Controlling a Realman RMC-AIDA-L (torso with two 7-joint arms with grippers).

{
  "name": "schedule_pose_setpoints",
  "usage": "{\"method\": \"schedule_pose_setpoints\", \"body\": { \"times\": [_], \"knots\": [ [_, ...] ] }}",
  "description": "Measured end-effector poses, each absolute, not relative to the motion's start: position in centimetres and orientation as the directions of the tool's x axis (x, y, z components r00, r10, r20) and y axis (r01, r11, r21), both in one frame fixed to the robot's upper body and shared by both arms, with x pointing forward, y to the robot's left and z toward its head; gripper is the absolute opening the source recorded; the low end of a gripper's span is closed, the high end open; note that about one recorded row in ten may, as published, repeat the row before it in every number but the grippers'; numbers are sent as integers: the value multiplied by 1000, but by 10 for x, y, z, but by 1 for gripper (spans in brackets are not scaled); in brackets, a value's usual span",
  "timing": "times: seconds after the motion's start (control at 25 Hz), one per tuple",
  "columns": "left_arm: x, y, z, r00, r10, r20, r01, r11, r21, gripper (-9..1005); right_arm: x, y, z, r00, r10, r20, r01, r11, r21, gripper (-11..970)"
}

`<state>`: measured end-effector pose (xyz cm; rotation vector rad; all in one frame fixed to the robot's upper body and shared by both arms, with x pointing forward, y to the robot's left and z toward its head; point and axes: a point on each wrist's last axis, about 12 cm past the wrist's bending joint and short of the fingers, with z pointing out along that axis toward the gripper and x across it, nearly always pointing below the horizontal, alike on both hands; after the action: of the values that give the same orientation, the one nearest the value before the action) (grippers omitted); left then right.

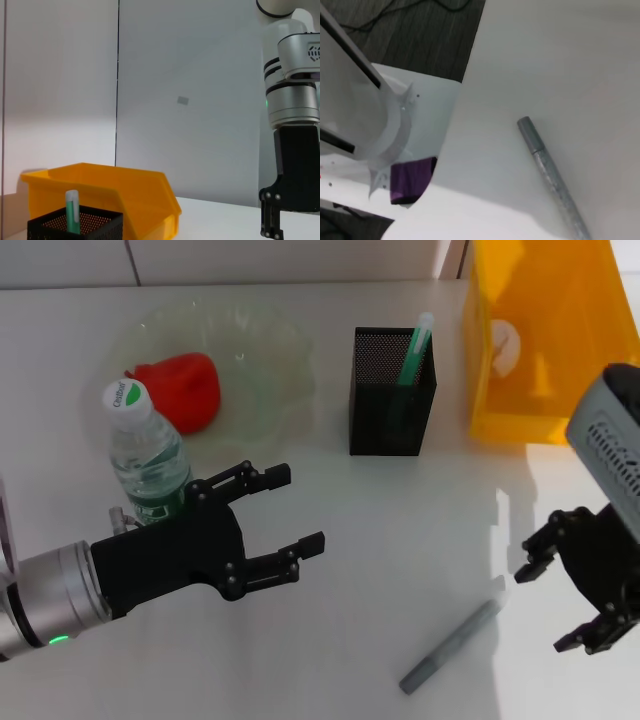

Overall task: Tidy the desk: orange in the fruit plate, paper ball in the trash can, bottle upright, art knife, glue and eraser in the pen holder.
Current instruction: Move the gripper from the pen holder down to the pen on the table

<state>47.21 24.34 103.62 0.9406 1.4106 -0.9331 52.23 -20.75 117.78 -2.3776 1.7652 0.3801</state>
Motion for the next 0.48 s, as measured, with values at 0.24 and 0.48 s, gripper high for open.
{"method": "schedule_pose_setpoints", "body": {
  "times": [0.24,0.48],
  "knots": [
    [473,243,1034,-45,39,-998,928,371,-28,802,531,-185,1171,380,-886,-266,-919,-394,-1,698],
    [473,242,1034,-47,43,-998,927,375,-28,802,536,-181,1180,263,-925,-274,-963,-270,-11,691]
  ]
}}
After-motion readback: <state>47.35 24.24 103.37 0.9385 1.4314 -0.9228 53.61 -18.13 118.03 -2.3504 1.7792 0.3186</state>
